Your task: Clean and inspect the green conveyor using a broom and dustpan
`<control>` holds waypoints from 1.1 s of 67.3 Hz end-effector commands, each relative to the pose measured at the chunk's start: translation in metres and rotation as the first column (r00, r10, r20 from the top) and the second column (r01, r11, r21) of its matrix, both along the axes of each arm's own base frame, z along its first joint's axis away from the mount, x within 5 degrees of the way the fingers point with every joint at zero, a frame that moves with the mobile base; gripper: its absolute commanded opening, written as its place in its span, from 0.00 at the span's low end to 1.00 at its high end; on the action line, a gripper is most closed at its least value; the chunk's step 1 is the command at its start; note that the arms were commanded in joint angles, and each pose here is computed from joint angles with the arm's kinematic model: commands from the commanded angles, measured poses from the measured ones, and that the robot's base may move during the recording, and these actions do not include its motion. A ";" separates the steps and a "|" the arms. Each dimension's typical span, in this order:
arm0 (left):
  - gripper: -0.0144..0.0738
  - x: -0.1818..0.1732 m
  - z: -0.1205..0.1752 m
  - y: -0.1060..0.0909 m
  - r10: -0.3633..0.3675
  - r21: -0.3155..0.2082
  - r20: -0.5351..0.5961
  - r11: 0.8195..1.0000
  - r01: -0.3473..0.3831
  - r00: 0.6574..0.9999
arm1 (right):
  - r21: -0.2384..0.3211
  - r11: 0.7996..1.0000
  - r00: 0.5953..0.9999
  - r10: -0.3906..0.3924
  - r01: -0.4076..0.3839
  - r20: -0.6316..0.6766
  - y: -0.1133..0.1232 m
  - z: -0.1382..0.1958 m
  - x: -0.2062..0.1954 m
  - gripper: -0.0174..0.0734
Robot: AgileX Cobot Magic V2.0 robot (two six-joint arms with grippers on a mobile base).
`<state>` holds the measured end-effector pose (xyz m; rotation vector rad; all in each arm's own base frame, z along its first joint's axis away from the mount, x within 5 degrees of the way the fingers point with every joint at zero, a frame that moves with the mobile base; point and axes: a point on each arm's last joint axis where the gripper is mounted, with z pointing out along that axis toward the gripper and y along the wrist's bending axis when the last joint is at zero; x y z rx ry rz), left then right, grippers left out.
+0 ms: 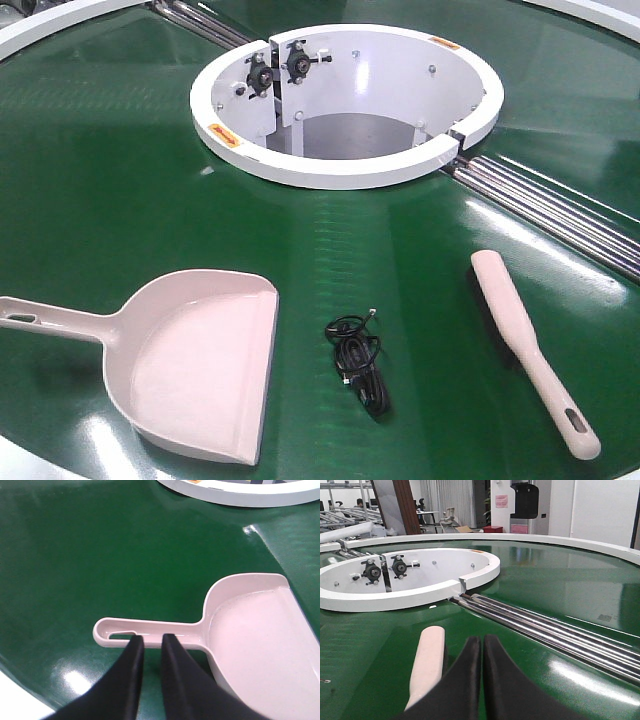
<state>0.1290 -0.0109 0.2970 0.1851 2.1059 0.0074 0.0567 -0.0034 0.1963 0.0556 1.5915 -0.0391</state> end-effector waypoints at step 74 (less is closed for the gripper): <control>0.76 0.100 0.084 -0.018 -0.106 0.007 -0.328 0.993 0.114 0.939 | -0.008 1.000 0.998 -0.004 0.005 0.068 0.000 0.000 -0.001 0.18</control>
